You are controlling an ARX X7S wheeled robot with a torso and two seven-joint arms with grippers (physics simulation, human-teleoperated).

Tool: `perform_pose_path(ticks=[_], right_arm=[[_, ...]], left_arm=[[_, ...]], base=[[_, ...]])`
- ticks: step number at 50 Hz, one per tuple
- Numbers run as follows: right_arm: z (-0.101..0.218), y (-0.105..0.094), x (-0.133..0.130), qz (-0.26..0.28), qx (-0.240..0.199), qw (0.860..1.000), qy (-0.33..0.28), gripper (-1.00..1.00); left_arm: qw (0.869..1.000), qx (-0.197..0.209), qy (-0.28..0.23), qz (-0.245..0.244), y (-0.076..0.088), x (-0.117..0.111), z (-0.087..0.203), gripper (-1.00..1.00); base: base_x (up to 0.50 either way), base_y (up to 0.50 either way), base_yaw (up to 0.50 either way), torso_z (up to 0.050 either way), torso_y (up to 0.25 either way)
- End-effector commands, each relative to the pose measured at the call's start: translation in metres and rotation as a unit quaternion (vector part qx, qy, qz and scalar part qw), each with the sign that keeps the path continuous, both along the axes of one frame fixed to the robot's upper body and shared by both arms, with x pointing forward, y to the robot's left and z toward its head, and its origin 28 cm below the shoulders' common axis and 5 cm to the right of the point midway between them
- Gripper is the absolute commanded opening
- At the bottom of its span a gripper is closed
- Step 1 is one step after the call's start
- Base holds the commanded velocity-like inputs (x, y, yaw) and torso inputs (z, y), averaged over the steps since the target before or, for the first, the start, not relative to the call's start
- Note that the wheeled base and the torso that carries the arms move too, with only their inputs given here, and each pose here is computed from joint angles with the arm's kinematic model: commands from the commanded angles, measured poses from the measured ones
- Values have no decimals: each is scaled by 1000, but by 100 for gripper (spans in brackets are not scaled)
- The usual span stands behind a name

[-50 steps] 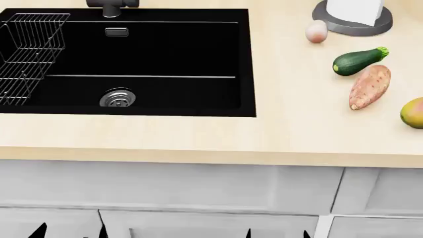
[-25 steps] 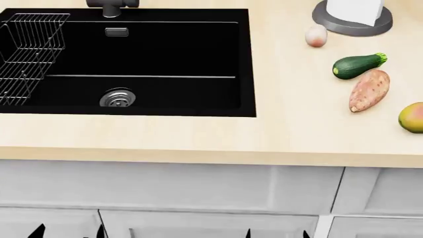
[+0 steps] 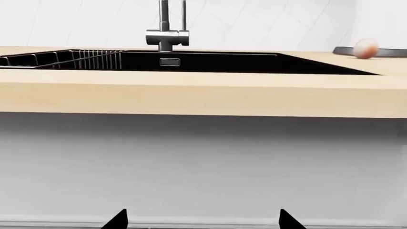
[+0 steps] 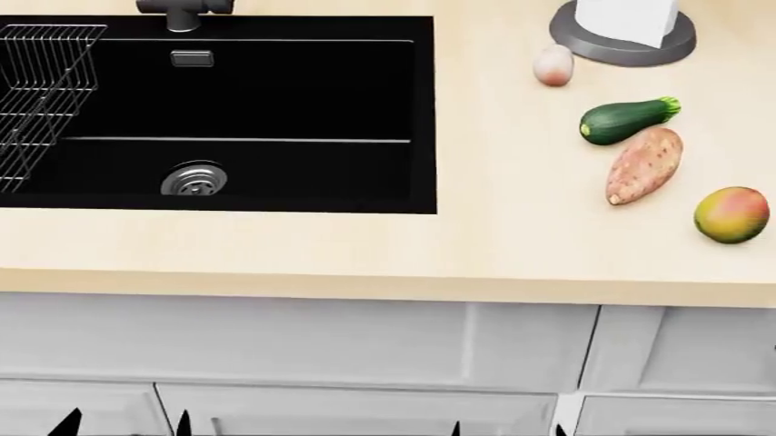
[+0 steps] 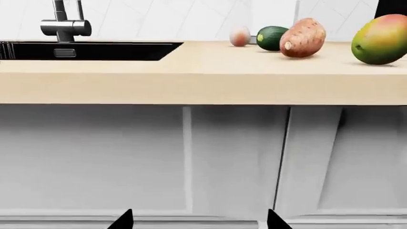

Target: There is a mixed pile of frozen fruits and vegetables on the counter. Locate all the frozen vegetables and place the items in a bowl on the counter. Take all the frozen fruits and defrost them in a running sink.

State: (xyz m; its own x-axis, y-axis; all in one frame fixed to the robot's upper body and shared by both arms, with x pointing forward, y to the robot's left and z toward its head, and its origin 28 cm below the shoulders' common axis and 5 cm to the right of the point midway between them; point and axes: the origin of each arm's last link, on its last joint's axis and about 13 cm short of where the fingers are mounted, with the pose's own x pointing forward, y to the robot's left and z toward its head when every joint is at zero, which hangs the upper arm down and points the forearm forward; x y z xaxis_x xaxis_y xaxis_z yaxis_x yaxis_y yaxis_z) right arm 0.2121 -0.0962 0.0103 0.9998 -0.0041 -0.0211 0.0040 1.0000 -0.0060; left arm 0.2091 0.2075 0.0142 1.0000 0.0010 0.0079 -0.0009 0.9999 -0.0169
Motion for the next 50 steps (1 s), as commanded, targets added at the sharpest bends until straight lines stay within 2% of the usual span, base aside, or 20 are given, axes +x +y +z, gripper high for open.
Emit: perform_pose_path(ticks=[1,34,50], right_arm=[[0,-1,0,-2,-4,1000,1,100],[-1,-1,-1,-1,-11,1000,-2,100],[-2,0,-2,5,-29,1000,-4,100]], left_arm=[[1000,0,1,-1,0,0,0,100],[1000,2,1,-3,0,-1,-1,100],[1000,1,2,-5,-1,0,-1,100]], base=[[0,-316,0,0,0],[12,-468,0,0,0],[71,-252,0,0,0]])
